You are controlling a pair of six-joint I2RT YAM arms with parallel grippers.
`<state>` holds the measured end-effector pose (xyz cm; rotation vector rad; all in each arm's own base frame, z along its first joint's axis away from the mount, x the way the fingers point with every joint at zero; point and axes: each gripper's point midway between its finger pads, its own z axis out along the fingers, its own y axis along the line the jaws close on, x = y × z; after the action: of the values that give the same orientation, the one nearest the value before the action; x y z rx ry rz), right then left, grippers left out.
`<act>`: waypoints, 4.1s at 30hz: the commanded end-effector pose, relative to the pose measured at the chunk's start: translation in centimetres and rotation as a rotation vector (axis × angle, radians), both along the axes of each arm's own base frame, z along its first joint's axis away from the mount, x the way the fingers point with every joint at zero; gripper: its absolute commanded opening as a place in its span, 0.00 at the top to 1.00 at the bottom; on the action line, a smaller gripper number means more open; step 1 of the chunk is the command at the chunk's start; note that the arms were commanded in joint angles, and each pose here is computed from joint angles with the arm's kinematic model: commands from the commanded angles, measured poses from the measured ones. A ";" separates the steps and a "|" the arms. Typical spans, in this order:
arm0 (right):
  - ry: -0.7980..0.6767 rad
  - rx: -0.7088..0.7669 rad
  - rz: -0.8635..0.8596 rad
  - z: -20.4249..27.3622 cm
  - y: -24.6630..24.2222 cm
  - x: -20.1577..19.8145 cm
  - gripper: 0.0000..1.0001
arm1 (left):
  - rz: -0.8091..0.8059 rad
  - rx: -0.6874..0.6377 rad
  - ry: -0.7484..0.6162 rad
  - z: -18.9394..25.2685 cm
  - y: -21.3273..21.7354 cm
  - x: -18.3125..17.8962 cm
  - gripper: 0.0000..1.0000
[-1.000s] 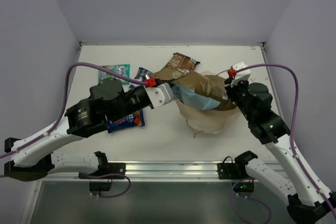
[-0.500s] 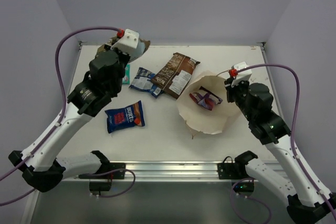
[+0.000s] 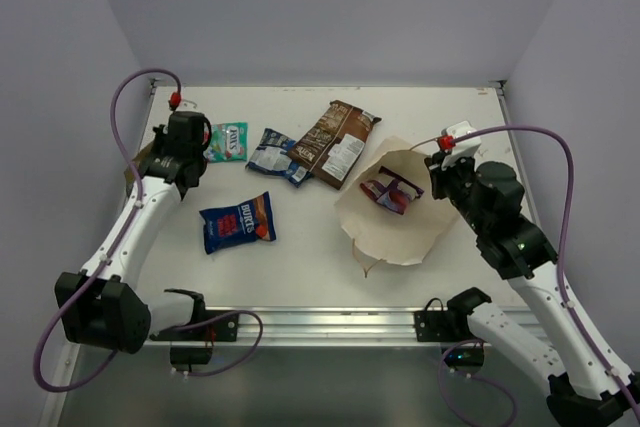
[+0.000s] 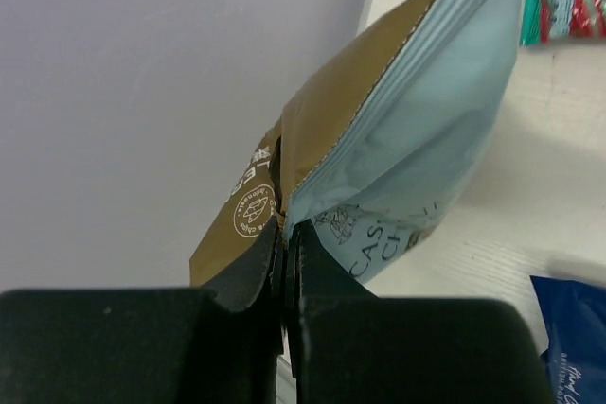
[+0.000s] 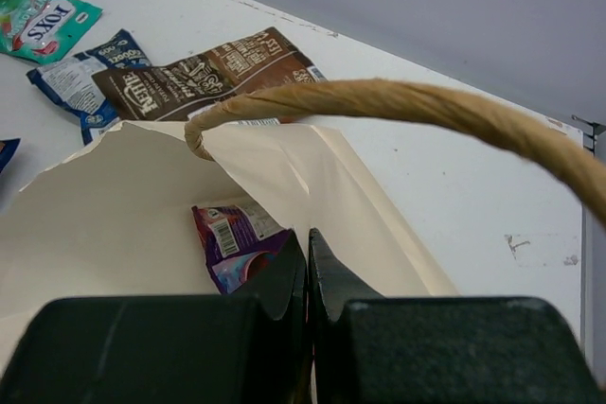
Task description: Take the snacks out of the paper bag
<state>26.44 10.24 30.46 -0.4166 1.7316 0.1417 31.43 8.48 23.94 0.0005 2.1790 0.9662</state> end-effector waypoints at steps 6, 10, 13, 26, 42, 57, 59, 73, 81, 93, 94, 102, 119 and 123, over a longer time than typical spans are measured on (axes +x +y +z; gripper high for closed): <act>-0.016 0.041 0.027 0.6 0.6 -0.2 1.00 | 0.067 -0.161 0.066 -7.7 -1.6 -0.3 0.80; -0.026 0.039 0.033 0.8 0.6 -0.4 1.00 | -0.036 -0.363 -0.002 -7.0 -5.1 1.7 0.33; -0.025 0.039 0.036 0.8 0.7 -0.3 1.00 | -0.184 -0.567 -0.090 -5.0 -9.3 3.3 0.15; -0.043 0.001 0.104 1.4 1.3 -0.9 1.00 | -1.173 -0.858 -0.248 11.0 -33.1 -3.8 0.05; -0.061 -0.058 0.217 1.9 2.2 -2.2 1.00 | -1.924 -0.152 -0.028 2.2 -48.8 -13.2 0.07; -0.050 -0.029 0.330 2.8 3.5 -4.3 1.00 | -1.960 0.171 0.159 -8.2 -52.0 -9.5 0.12; -0.047 -0.029 0.335 2.9 3.5 -4.4 1.00 | -1.952 0.174 0.165 -8.7 -52.2 -8.9 0.12; -0.028 -0.026 0.377 2.5 4.2 -4.7 1.00 | -1.935 0.178 0.267 -14.5 -53.4 -6.1 0.31; -0.034 -0.027 0.357 2.2 3.9 -4.6 1.00 | -1.930 0.171 0.263 -14.8 -54.1 -5.2 0.72; -0.038 -0.044 0.192 1.5 1.7 -2.6 1.00 | -1.902 -0.039 0.025 -2.2 -52.5 -8.2 1.00; -0.042 -0.042 0.177 1.6 1.5 -2.5 1.00 | -1.902 -0.068 0.016 -1.4 -52.0 -8.8 1.00; -0.027 -0.043 0.108 1.3 0.8 -1.5 1.00 | -1.972 -0.383 -0.250 11.6 -47.3 -15.2 1.00; -0.018 -0.065 -0.094 1.0 -2.4 -0.2 1.00 | -1.209 -0.470 -0.397 14.2 -29.8 -11.4 1.00; -0.014 -0.055 -0.126 1.0 -2.8 -0.1 1.00 | -1.180 -0.409 -0.275 9.2 -31.4 -10.5 1.00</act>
<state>25.84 8.23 30.52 -0.4268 1.7639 0.0262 19.64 -22.85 36.42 0.8369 1.5295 -0.2391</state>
